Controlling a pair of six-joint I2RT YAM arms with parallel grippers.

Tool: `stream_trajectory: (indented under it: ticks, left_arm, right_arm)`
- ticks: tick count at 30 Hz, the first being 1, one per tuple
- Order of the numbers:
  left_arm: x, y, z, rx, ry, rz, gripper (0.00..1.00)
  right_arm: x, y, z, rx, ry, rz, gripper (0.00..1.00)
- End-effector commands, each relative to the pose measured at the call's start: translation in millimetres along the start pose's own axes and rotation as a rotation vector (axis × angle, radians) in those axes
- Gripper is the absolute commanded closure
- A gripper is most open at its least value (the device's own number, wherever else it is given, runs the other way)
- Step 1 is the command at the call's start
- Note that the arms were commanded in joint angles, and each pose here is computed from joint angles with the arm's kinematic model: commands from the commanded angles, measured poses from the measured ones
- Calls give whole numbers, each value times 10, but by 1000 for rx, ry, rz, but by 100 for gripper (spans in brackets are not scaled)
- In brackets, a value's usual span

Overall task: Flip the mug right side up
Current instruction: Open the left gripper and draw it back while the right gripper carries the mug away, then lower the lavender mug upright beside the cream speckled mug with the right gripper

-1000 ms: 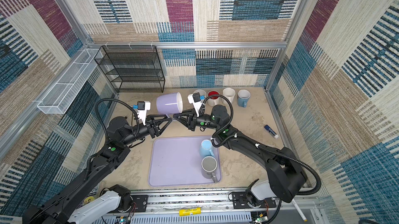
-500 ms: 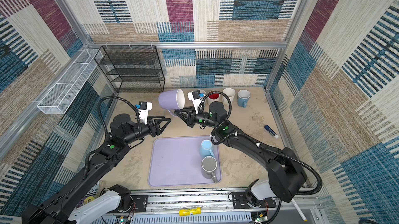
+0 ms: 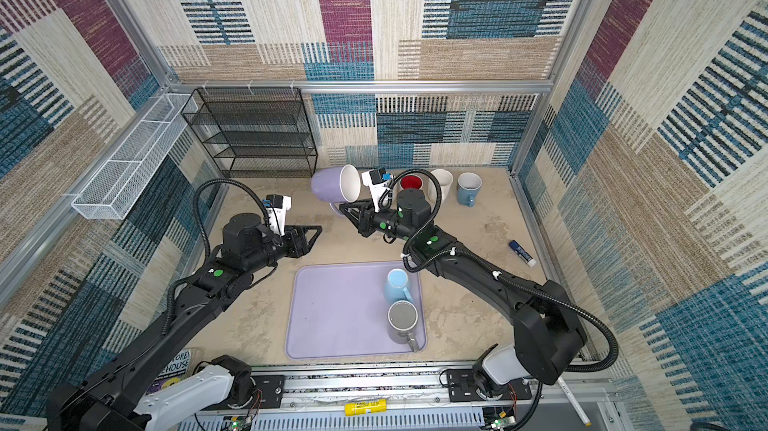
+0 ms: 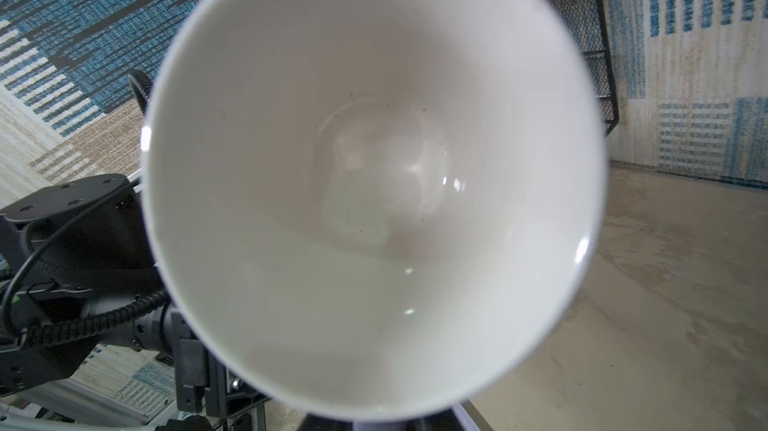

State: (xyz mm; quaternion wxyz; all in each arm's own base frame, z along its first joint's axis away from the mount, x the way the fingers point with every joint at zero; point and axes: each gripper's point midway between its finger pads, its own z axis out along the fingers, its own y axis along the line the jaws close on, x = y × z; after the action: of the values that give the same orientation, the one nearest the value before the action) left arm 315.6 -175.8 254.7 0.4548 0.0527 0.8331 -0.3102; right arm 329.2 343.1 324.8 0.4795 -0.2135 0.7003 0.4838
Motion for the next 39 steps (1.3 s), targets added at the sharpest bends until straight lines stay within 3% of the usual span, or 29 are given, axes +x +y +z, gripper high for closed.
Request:
stream_trajectory:
  ticks: [1, 23, 39]
  left_arm:
    - [-3, 81, 0, -49, 5, 10, 42]
    - [-20, 131, -139, -111, 11, 42, 42]
    - [-15, 151, -209, -133, 14, 65, 42]
  right_arm:
    - [-166, -64, 27, 56, -49, -44, 100]
    - [-14, -900, 394, 417, 88, -39, 100]
    - [266, -1441, 727, 555, 220, -2, 100]
